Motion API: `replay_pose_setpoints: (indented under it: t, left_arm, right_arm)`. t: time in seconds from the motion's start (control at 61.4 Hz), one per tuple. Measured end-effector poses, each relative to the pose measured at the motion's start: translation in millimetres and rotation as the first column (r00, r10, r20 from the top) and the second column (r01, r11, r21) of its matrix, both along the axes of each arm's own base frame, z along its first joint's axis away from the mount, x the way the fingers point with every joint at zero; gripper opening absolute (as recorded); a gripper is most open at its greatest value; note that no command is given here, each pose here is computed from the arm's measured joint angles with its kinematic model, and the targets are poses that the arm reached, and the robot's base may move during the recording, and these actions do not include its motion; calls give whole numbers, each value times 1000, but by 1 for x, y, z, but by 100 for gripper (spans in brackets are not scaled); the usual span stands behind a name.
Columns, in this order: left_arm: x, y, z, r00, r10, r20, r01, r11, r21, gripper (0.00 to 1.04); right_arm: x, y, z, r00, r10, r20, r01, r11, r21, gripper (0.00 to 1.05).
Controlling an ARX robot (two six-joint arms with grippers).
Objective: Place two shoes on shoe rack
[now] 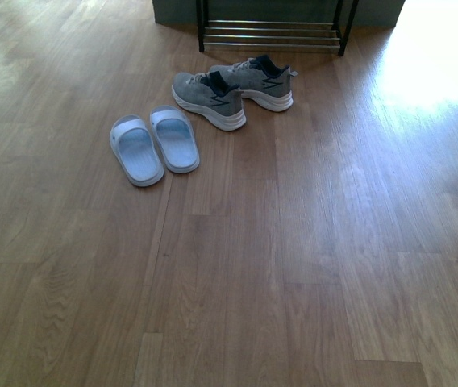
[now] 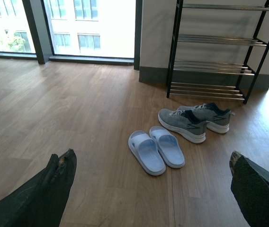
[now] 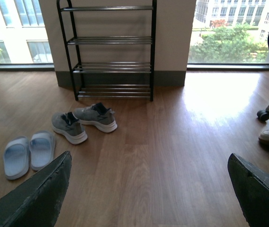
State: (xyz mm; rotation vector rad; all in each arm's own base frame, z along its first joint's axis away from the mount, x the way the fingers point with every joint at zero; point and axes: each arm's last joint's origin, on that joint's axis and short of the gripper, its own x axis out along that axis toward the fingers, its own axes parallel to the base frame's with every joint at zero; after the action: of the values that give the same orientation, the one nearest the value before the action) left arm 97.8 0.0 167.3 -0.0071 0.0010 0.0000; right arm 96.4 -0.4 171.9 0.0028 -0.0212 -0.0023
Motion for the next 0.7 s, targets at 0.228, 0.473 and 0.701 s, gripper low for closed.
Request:
replay_pose_setpoints:
  t: [0.228,0.473,0.701]
  left_arm:
    - [0,0,0,1000,0,0,0,1000,0,95]
    - [0,0,0,1000,0,0,0,1000,0,95]
    - [0,0,0,1000,0,0,0,1000,0,95]
  right_arm:
    - [0,0,0,1000,0,0,0,1000,0,96]
    - [0,0,0,1000,0,0,0,1000,0,96]
    - [0,0,0,1000,0,0,0,1000,0,96]
